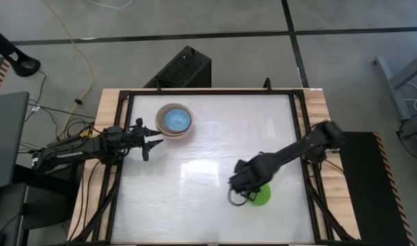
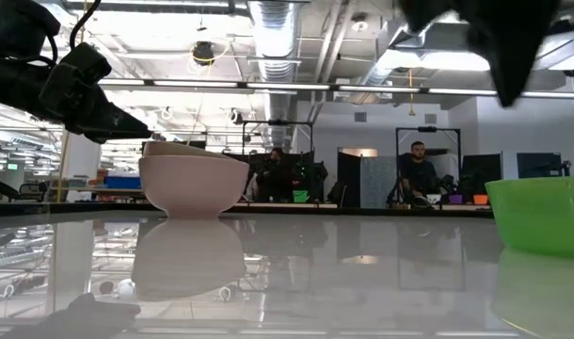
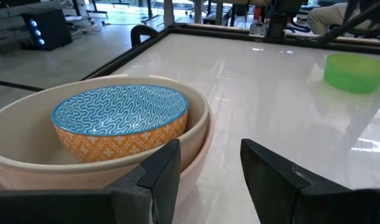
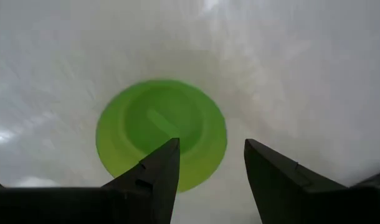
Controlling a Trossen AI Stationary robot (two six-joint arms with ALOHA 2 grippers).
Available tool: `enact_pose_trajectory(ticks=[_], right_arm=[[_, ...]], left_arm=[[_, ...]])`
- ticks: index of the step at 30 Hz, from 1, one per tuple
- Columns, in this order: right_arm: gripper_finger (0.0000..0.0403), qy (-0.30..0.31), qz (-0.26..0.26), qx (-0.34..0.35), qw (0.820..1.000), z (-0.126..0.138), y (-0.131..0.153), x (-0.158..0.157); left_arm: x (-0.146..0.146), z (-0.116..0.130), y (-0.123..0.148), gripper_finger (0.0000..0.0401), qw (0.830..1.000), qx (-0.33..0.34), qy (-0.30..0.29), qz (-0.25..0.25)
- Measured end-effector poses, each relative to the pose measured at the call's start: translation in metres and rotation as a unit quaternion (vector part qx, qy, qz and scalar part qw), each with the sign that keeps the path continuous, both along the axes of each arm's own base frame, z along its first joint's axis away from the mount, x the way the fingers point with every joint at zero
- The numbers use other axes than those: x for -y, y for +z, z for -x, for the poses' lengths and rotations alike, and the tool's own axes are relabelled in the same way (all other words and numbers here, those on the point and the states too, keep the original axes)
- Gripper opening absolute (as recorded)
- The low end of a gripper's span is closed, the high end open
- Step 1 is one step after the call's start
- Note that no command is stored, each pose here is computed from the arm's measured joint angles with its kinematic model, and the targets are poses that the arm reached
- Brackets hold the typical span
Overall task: Nest bowls inside each other
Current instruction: Stack the green bowl on top of the blue bowl
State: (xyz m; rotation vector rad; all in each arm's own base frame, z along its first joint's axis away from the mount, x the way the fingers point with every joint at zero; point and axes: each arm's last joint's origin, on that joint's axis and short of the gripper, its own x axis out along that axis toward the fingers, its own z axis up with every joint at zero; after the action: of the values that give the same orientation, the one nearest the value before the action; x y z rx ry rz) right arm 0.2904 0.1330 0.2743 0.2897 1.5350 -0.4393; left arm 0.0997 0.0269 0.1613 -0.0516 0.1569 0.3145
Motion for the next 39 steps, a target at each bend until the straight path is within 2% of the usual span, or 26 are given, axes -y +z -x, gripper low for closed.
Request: enact_pose_trajectory(ticks=[6,12,18,24,32,39], right_arm=[[0.0198,-0.092,-0.063,0.067,0.991,0.04,-0.029,0.008],[0.0198,-0.148,-0.053,0.046,0.986,0.073,-0.053,0.011],[0.0198,-0.14,-0.079,0.077,0.984,0.072,-0.066,0.004],[0.0198,-0.158,-0.055,0.086,0.982,0.069,-0.071,0.007],[0.0198,-0.15,-0.032,0.062,0.986,0.059,-0.093,0.003],[0.0182,-0.121,-0.053,0.062,0.989,0.046,-0.105,0.003]], left_arm=[[0.0,0.0,0.0,0.0158,1.0,0.0,0.0,0.0],[0.0,0.0,0.0,0.0158,1.0,0.0,0.0,0.0],[0.0,0.0,0.0,0.0158,1.0,0.0,0.0,0.0],[0.0,0.0,0.0,0.0158,1.0,0.0,0.0,0.0],[0.0,0.0,0.0,0.0158,1.0,0.0,0.0,0.0],[0.0,0.0,0.0,0.0158,1.0,0.0,0.0,0.0]])
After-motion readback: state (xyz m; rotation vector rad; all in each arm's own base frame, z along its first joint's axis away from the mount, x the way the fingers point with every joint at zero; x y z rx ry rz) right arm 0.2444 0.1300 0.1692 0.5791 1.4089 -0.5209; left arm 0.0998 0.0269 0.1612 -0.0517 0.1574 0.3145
